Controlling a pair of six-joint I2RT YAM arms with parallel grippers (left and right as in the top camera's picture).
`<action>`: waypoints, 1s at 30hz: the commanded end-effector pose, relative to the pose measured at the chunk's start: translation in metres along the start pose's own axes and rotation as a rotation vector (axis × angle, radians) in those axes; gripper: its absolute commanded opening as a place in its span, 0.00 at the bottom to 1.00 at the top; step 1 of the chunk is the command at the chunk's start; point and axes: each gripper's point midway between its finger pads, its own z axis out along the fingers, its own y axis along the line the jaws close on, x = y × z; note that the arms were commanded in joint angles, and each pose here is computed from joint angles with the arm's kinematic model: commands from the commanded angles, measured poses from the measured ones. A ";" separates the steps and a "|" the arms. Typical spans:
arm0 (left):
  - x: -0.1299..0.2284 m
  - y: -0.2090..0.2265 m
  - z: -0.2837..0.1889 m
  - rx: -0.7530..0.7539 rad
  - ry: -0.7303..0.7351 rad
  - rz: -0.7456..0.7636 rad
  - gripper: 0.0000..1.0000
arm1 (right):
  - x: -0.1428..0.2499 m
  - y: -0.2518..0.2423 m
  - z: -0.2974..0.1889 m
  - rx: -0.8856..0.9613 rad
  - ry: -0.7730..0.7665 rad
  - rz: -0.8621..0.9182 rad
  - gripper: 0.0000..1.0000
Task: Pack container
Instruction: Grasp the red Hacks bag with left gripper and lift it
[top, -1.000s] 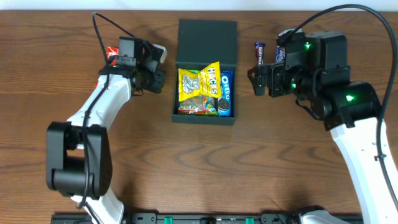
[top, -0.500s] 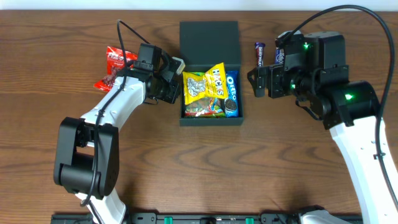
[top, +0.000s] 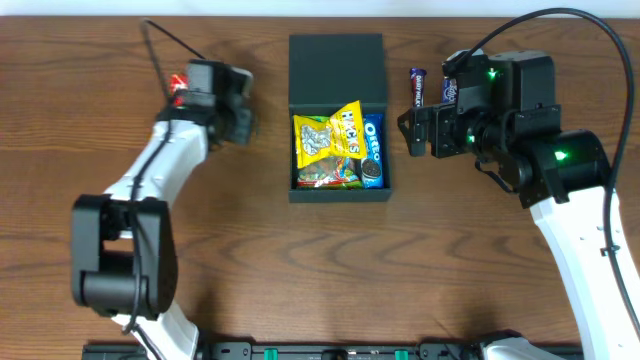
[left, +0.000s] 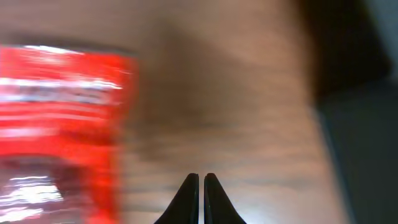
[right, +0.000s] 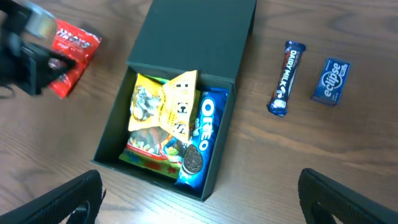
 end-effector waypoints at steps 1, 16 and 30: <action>-0.020 0.052 -0.019 -0.148 -0.076 -0.058 0.06 | -0.003 0.001 -0.003 -0.008 -0.008 -0.016 0.99; -0.012 0.088 -0.014 -0.206 -0.039 0.206 0.73 | -0.003 0.001 -0.003 -0.008 -0.008 -0.016 0.99; 0.043 0.092 0.048 -0.148 0.123 0.176 0.56 | -0.003 0.001 -0.003 -0.008 -0.008 -0.016 0.99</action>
